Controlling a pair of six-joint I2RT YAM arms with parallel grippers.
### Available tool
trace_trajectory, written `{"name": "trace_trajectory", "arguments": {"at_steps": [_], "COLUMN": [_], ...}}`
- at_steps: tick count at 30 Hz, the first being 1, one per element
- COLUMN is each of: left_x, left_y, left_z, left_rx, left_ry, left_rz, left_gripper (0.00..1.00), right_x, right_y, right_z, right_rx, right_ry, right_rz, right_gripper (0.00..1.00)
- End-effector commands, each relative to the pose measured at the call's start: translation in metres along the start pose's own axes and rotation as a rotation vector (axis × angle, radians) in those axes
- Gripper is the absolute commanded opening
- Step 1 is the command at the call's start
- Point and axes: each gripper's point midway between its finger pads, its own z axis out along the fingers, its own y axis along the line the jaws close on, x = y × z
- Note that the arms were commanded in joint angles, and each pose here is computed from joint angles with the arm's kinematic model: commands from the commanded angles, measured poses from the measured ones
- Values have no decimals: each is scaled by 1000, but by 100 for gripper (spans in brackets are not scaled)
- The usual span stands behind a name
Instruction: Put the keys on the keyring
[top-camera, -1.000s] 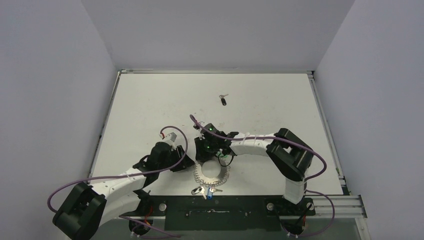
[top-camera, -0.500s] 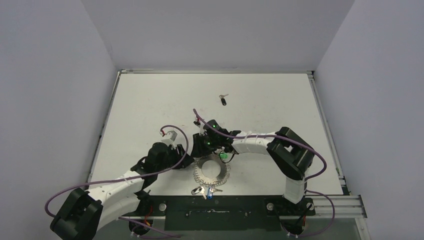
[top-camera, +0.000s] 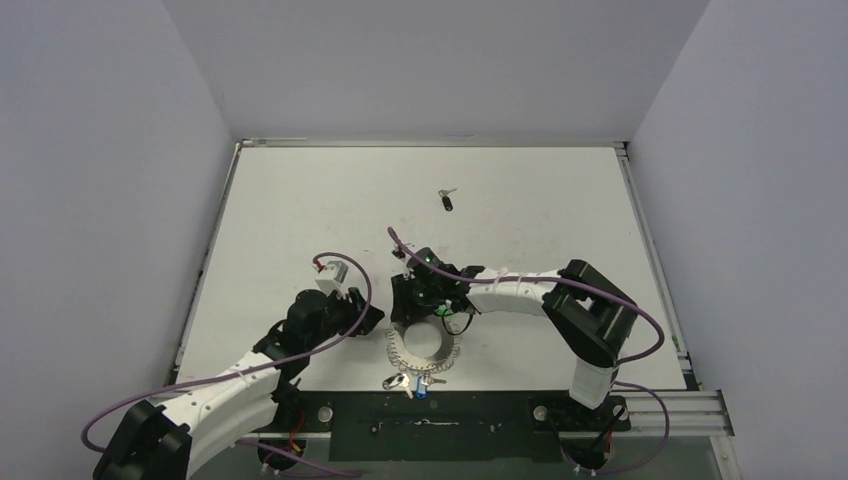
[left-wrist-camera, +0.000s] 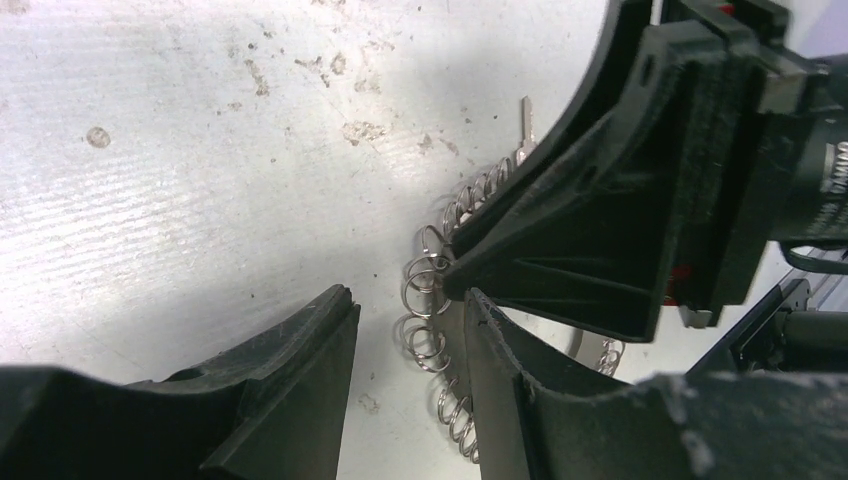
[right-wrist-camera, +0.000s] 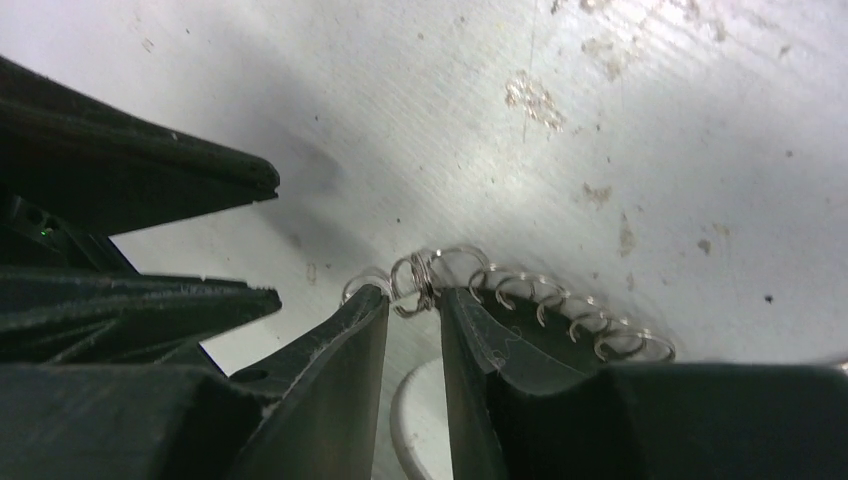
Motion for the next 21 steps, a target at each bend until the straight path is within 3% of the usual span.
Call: {"name": "trace_trajectory", "arguments": {"at_steps": [1,8,15,21], "left_x": [-1,10,14,20], "left_y": [1,2,1,4], "left_z": [4,10,15,17], "left_rx": [-11,-5,2,-7], "left_ry": [6,59,73,94], "left_rz": [-18,-44,-67,-89], "left_gripper": [42,41,40,39], "right_x": [-4,0,1,1], "right_y": [2,1,15,20], "right_z": [-18,-29,-15,-6], "right_rx": [35,43,-41,-66], "right_ry": [-57,-82,-89,-89], "right_rz": [8,12,42,42], "right_gripper": [30,40,26,26]}}
